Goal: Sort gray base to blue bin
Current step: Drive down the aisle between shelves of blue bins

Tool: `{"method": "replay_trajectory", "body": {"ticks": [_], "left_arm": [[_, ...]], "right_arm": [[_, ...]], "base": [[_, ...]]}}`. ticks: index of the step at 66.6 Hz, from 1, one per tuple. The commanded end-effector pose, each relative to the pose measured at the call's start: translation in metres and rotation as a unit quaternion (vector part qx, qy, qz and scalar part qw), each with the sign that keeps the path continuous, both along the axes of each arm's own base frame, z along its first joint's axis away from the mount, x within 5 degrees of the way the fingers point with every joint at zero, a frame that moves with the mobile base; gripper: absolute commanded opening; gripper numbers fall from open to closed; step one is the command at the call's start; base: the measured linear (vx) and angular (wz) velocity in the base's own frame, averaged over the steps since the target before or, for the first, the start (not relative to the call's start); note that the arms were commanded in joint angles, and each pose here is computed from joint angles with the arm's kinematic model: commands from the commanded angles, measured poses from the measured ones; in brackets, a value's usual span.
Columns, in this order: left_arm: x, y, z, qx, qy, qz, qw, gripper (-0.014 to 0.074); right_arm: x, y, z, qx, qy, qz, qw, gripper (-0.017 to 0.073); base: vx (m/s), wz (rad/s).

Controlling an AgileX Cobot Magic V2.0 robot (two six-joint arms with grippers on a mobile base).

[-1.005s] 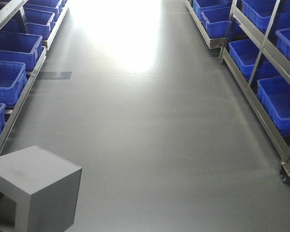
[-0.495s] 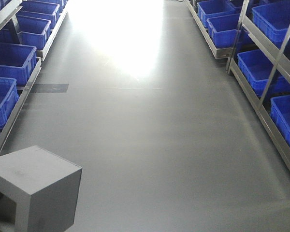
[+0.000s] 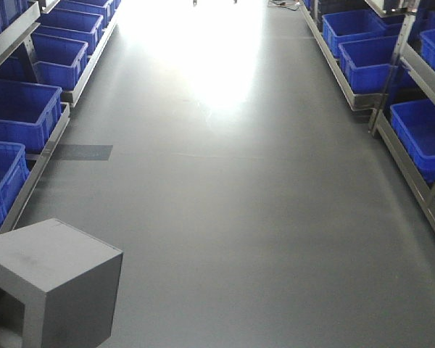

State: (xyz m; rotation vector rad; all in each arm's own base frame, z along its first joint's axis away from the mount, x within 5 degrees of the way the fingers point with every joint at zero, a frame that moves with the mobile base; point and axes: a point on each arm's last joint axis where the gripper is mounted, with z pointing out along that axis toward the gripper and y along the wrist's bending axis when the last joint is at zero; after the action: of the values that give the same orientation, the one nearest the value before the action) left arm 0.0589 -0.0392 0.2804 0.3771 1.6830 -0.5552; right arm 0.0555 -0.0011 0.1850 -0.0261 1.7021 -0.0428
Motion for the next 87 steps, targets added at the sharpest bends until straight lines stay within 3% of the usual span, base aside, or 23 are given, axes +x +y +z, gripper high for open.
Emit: {"method": "replay_trajectory", "body": {"ticks": [1, 87], "left_arm": [[-0.0004, -0.0012, 0.0195, -0.043, -0.050, -0.007, 0.998, -0.0008], [-0.0005, -0.0012, 0.0195, -0.043, -0.050, -0.007, 0.998, -0.0008]], "right_arm": [[0.0004, 0.0001, 0.0057, -0.011, -0.040, 0.001, 0.999, -0.0005], [0.0004, 0.0001, 0.0059, -0.011, -0.042, 0.001, 0.999, -0.0005]], "base": [[0.49, 0.11], [0.50, 0.04]]}}
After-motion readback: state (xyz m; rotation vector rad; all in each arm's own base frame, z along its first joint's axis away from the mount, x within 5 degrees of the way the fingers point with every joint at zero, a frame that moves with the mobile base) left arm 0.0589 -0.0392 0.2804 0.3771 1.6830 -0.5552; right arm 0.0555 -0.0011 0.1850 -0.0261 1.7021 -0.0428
